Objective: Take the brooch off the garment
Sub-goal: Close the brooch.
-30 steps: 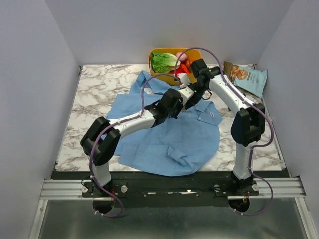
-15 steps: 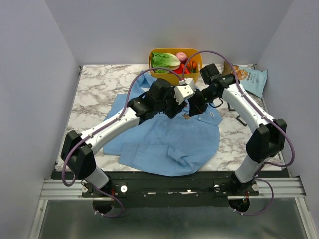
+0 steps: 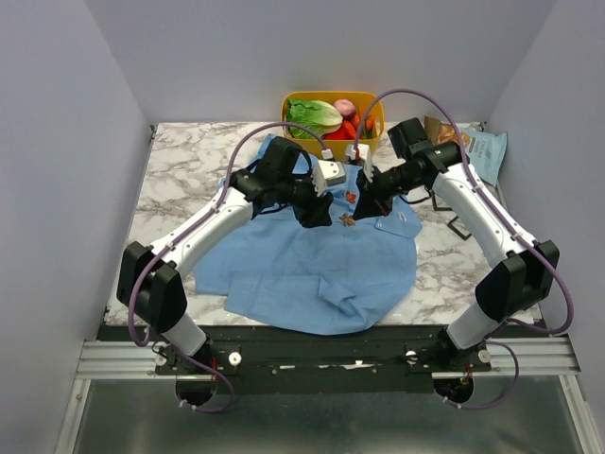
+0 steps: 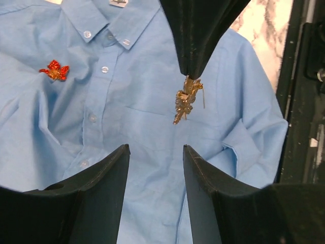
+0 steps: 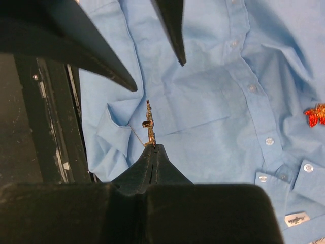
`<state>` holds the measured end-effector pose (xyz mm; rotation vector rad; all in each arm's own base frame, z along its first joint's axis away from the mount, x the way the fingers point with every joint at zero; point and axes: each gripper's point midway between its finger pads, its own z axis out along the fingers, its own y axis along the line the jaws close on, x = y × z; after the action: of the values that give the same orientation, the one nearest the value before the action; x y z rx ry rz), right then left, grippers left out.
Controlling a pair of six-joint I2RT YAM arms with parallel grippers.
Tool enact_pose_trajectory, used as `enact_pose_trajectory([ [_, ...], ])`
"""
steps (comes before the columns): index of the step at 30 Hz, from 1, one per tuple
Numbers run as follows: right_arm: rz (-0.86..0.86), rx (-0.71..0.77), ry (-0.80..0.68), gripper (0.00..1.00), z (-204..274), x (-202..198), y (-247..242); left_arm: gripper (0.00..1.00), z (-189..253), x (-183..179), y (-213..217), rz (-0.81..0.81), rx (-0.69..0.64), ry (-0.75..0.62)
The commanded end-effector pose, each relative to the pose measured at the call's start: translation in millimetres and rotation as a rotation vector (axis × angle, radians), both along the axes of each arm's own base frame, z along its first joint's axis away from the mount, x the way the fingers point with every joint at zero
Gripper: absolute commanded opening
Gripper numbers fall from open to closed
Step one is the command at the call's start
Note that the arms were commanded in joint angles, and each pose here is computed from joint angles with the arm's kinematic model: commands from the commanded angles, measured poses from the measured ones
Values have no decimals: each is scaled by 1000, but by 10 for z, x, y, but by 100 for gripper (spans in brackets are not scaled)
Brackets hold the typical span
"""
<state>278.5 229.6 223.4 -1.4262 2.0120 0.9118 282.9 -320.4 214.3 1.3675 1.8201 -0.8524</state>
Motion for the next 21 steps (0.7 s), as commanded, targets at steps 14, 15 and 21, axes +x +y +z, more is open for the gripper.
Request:
enact_pose_trajectory([
  [14, 112, 86, -21, 1, 33, -187, 79, 58, 380, -348, -145, -193, -186, 58],
  [15, 111, 80, -14, 1, -3, -188, 73, 58, 401, -320, -182, -190, -202, 35],
  [21, 114, 66, 1, 1, -120, -238, 41, 58, 316, -315, -189, -133, -222, 49],
])
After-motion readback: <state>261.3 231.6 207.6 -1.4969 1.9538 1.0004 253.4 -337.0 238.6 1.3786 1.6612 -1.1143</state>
